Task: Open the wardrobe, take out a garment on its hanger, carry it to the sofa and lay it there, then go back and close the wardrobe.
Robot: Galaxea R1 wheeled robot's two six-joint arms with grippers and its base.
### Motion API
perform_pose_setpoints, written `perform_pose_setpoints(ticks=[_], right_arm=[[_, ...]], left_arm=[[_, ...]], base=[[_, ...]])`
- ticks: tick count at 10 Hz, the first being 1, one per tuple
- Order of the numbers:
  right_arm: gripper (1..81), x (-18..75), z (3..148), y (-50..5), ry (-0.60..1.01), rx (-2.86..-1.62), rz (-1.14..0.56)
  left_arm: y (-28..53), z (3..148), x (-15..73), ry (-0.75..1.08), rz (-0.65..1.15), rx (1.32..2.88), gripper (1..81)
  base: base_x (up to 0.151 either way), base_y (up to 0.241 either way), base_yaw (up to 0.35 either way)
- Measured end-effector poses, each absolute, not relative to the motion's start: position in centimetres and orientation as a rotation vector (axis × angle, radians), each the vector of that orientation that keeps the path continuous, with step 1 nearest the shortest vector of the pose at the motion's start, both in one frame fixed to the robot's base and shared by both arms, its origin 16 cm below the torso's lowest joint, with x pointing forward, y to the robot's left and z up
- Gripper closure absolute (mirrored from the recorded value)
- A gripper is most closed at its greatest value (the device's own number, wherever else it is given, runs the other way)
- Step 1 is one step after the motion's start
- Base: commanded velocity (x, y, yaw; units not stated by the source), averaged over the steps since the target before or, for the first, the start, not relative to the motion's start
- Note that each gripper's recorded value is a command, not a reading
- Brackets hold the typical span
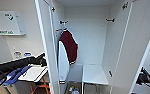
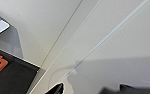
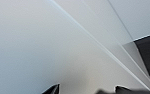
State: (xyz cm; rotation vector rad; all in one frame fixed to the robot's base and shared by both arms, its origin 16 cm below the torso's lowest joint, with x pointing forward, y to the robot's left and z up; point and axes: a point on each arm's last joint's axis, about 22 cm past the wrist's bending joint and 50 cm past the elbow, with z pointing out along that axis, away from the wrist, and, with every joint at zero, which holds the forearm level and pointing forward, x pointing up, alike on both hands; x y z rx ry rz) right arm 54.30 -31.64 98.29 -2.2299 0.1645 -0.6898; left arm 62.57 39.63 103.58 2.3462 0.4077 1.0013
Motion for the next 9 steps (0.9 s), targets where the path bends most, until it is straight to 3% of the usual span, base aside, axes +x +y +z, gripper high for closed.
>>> perform_pose_setpoints(ticks=[3, 4, 9], right_arm=[[1.0, 48.4, 95.8, -16.3, -0.063, -2.109, -0.425], [1.0, 47.4, 95.0, -14.8, -0.077, -2.098, -0.39], [1.0, 47.4, 81.8, -20.3, 0.147, -2.26, -0.35]], left_arm=[[25.1, 99.0, 61.7, 0.241, 0.773, 2.307, 1.0], [20.9, 98.0, 60.8, 0.195, 0.711, 2.284, 1.0], [26.1, 83.3, 53.7, 0.363, 0.525, 2.397, 1.0]], base=[[0.0, 0.0, 0.0], [0.0, 0.0, 0.0], [0.0, 0.0, 0.0]])
